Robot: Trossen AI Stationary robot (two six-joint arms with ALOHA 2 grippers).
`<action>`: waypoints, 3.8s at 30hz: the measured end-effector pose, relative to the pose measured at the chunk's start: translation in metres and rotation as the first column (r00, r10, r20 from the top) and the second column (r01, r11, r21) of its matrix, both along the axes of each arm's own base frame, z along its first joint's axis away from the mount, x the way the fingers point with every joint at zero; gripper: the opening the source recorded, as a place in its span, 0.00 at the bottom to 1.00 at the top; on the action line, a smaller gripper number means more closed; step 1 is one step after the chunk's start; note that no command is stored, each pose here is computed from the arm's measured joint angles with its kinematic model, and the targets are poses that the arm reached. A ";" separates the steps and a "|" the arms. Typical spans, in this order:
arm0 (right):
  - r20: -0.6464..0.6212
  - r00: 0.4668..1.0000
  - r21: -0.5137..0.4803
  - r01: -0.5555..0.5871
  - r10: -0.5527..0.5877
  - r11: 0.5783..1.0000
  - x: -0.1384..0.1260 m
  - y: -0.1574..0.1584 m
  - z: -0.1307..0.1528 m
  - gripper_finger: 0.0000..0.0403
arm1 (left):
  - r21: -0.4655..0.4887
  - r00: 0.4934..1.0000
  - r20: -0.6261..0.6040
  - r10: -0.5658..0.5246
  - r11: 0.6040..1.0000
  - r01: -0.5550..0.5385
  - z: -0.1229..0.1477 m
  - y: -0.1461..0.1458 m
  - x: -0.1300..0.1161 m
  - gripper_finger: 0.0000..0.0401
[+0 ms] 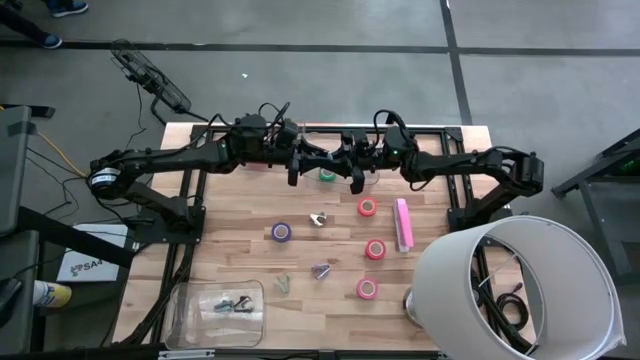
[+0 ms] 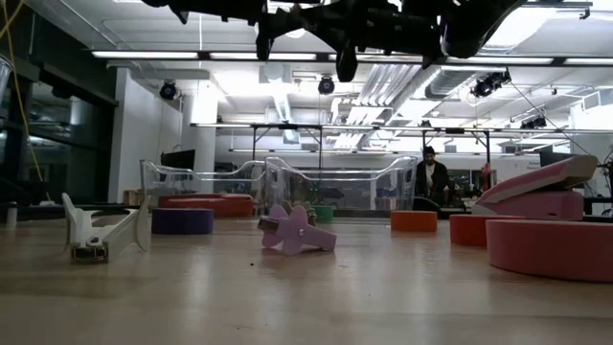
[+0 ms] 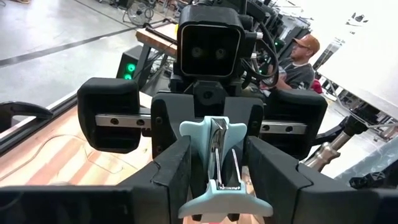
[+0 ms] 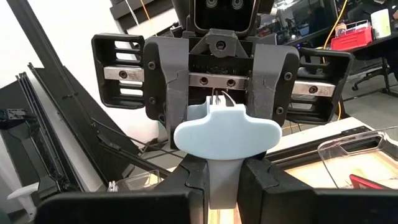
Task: Pick and place Stapler, Stapler remover, tape
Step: Put the blue stapler remover into the bottom transparent bin
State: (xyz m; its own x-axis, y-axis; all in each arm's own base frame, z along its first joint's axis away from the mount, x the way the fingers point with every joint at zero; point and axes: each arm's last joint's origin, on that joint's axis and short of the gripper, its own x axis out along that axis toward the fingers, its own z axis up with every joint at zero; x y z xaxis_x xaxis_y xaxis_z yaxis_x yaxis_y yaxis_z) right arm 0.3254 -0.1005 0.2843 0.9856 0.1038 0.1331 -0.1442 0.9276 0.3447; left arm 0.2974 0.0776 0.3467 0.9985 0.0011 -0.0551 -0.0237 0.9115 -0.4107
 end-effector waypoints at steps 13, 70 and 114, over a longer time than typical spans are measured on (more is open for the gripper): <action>-0.006 0.999 0.016 -0.038 0.038 0.999 0.000 0.001 0.000 0.19 | 0.003 1.000 -0.003 0.007 1.000 -0.007 0.000 0.000 0.000 0.35; -0.345 0.902 0.192 -0.204 0.261 0.960 -0.015 0.002 -0.026 0.66 | -0.039 0.954 -0.292 -0.074 0.997 0.065 0.009 -0.022 -0.069 0.35; -0.544 0.806 0.127 -0.195 0.233 0.972 -0.028 0.034 -0.032 0.66 | -0.438 0.256 -0.870 -0.422 0.899 -0.005 -0.056 -0.222 -0.135 0.35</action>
